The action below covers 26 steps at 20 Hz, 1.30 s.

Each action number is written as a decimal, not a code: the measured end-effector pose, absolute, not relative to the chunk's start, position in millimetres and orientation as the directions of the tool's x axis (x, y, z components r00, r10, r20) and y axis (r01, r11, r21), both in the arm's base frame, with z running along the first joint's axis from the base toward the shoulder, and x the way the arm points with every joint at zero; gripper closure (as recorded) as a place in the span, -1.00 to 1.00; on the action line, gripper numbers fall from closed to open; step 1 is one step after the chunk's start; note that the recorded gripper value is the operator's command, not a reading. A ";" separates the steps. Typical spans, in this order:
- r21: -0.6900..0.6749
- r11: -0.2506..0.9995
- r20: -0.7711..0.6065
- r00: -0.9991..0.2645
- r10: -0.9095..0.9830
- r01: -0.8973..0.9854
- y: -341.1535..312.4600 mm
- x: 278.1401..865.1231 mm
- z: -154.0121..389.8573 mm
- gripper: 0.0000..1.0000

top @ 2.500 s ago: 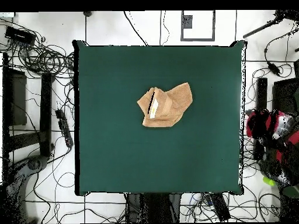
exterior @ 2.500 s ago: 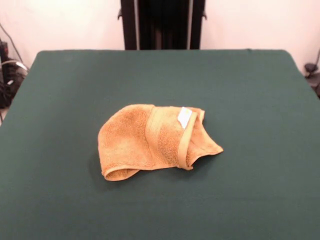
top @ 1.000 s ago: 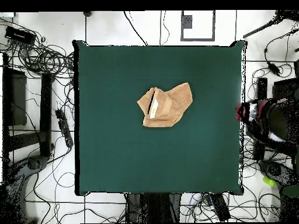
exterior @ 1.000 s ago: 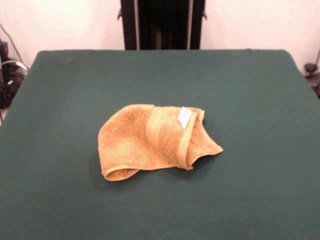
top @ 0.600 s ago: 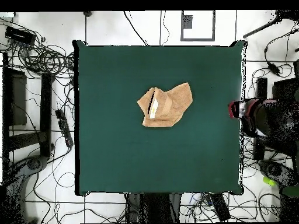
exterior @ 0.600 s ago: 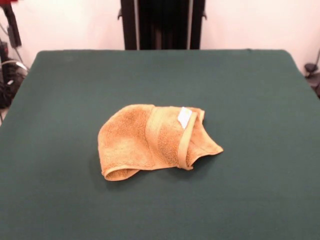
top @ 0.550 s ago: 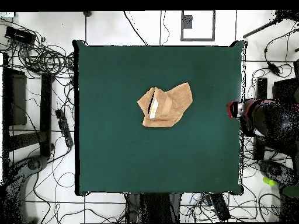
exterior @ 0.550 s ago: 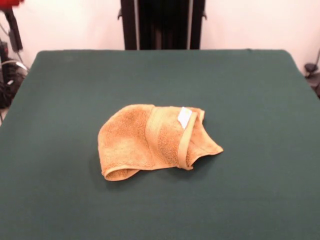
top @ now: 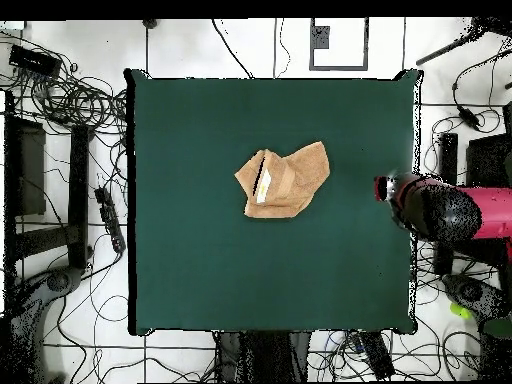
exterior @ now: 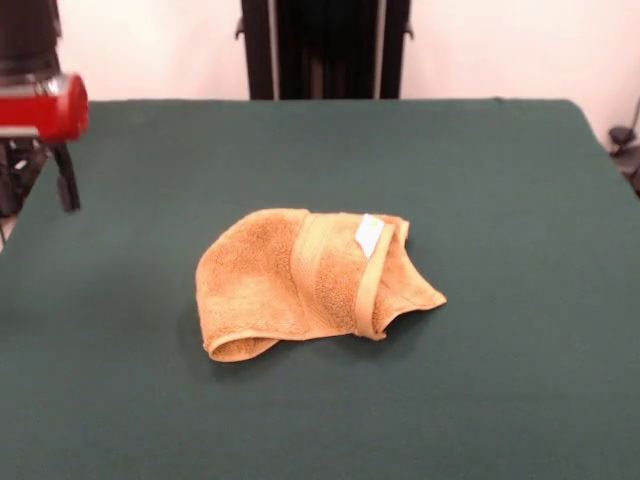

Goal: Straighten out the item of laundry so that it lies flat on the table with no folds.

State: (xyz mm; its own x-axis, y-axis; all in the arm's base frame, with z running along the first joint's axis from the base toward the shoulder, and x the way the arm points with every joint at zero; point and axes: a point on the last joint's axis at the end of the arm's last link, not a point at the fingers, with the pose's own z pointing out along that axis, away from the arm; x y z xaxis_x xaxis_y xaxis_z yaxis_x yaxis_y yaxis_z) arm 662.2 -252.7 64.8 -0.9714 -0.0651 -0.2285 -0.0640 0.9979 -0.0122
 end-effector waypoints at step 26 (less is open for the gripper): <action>-0.039 0.970 -0.208 -0.948 -0.243 -0.240 -66.8 680.5 5.2 -1.00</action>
State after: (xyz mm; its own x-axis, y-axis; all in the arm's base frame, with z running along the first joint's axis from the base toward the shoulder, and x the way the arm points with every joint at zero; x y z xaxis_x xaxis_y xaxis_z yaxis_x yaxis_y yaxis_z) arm 680.5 -66.8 5.2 -0.9475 -0.2425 -0.2083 -0.2398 0.9700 -0.0387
